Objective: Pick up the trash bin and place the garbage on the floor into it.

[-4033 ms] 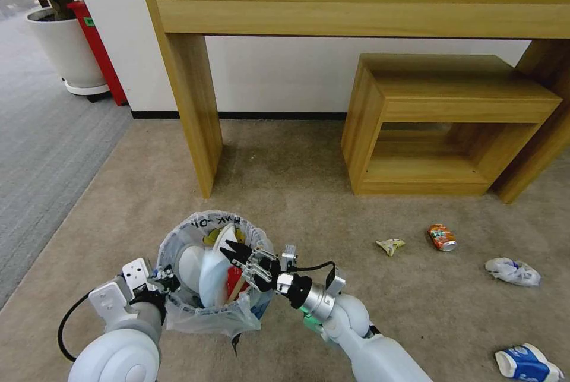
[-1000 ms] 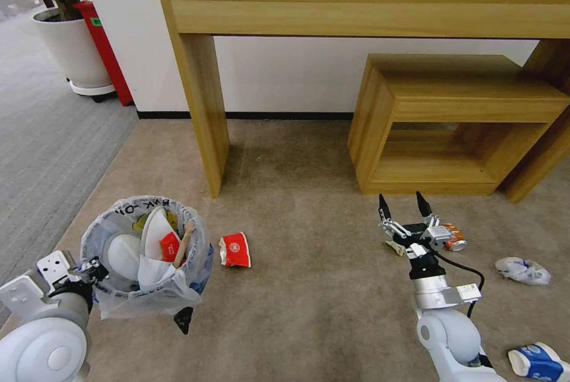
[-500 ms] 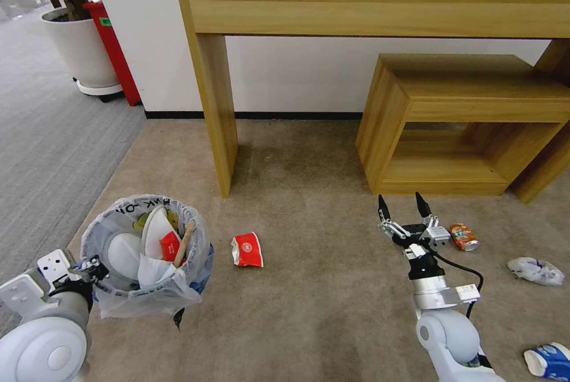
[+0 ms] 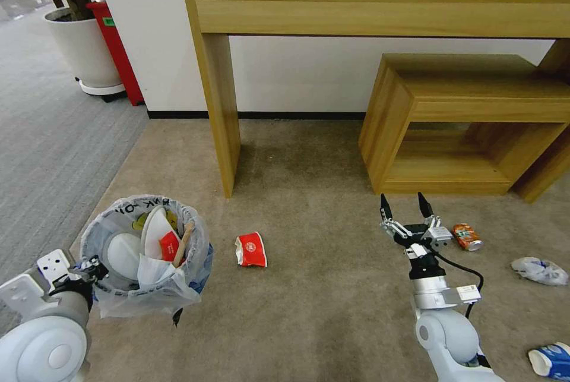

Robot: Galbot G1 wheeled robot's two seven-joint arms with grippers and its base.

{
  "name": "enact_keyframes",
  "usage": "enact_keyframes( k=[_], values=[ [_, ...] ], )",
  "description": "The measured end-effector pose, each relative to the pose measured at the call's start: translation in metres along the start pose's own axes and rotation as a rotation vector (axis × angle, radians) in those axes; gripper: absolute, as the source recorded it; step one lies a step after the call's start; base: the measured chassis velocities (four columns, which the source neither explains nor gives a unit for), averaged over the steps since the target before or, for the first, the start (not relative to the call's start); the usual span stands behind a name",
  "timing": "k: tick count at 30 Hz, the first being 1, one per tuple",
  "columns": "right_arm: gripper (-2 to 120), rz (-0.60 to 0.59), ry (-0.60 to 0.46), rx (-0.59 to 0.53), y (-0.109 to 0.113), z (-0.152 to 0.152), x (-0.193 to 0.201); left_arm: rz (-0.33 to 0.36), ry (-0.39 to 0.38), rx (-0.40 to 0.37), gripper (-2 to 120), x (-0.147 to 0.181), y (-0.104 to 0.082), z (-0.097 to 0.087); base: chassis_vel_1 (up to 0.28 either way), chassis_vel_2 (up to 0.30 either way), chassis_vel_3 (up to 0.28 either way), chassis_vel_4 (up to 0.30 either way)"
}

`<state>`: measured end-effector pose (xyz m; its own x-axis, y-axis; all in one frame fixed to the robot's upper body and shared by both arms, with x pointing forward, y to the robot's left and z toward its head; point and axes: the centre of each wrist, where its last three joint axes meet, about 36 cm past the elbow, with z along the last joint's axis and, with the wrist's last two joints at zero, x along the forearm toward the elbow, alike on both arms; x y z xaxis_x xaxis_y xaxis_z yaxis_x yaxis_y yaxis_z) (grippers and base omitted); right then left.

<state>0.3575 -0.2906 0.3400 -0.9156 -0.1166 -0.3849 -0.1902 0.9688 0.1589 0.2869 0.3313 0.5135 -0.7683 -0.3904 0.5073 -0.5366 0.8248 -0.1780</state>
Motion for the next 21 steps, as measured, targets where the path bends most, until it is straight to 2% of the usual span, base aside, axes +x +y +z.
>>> enact_keyframes(
  k=[21],
  values=[
    [100, -0.024, 0.002, 0.017, -0.0039, 0.0033, 0.0036, 0.004, -0.001, 0.001, 1, 0.0016, -0.0024, 0.0018, 0.003, 0.002, -0.002, -0.001]
  ],
)
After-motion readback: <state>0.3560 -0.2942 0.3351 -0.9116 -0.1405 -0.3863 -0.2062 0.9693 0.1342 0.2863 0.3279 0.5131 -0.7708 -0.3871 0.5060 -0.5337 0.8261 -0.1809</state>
